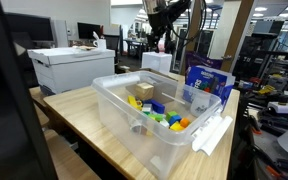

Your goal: Set the box upright, then open it

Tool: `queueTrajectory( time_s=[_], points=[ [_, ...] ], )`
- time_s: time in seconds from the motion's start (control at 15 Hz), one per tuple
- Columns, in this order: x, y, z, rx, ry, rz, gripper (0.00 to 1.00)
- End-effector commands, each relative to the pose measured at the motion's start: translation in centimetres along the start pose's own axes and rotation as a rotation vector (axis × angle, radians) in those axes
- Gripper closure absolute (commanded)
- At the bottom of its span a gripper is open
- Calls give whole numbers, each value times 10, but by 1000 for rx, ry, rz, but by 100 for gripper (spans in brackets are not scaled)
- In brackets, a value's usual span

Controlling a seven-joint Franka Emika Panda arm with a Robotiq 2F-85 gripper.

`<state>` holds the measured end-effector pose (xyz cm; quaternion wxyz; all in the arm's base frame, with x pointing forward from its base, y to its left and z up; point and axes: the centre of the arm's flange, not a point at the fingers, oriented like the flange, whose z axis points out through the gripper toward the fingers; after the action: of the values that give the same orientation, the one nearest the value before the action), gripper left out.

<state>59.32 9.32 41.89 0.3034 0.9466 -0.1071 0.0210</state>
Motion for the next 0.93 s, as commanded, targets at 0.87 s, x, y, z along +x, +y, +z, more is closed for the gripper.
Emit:
queueTrajectory(
  time_s=[0.87],
  points=[
    [-106, 33, -87, 294, -145, 317, 0]
  ],
)
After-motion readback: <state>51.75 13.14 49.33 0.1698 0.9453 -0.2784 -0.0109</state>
